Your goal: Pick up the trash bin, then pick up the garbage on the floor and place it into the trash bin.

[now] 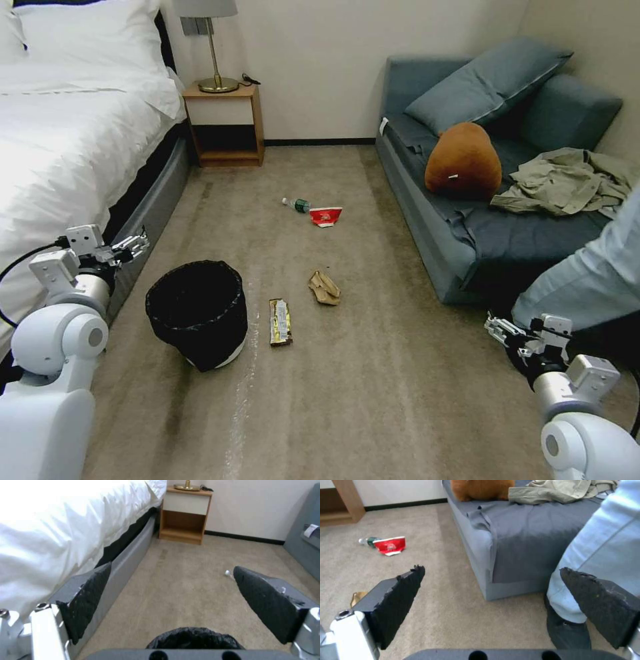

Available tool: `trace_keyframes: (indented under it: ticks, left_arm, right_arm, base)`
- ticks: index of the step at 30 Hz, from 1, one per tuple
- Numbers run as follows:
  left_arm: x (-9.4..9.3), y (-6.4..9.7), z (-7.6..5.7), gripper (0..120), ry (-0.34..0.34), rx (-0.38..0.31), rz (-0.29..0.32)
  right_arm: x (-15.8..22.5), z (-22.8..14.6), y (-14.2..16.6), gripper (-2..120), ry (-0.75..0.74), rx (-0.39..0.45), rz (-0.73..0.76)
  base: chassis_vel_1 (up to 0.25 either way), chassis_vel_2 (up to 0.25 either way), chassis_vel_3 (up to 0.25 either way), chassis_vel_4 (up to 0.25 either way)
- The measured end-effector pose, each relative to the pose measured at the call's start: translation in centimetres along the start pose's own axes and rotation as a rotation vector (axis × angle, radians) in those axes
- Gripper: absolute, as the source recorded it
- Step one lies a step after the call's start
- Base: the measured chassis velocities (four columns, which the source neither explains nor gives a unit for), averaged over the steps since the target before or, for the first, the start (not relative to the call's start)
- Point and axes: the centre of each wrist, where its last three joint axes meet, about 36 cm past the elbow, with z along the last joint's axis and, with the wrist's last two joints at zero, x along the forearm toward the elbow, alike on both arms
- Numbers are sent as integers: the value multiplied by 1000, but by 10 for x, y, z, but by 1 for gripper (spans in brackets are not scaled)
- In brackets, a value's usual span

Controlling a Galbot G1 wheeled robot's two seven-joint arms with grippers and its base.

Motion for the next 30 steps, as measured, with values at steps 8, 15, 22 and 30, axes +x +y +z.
trace_keyframes:
  ticks: [8, 15, 22, 30]
  left_arm:
    - [-1, 1, 4, 97, 3, -9, -9]
    - [-9, 8, 3, 96, 33, -19, -44]
    - [-29, 21, 1, 90, 114, 2, -83]
    - [-47, 24, -2, 73, 253, 57, -80]
  right_arm:
    - [0, 3, -1, 100, -1, 8, 4]
    - [-1, 5, -2, 100, -2, 16, 7]
    - [-2, 9, 2, 100, -2, 29, 5]
    - [-4, 14, 8, 100, -1, 42, 0]
  base:
    - [0, 0, 0, 0]
    - [0, 0, 0, 0]
    - [0, 0, 0, 0]
    - [0, 0, 0, 0]
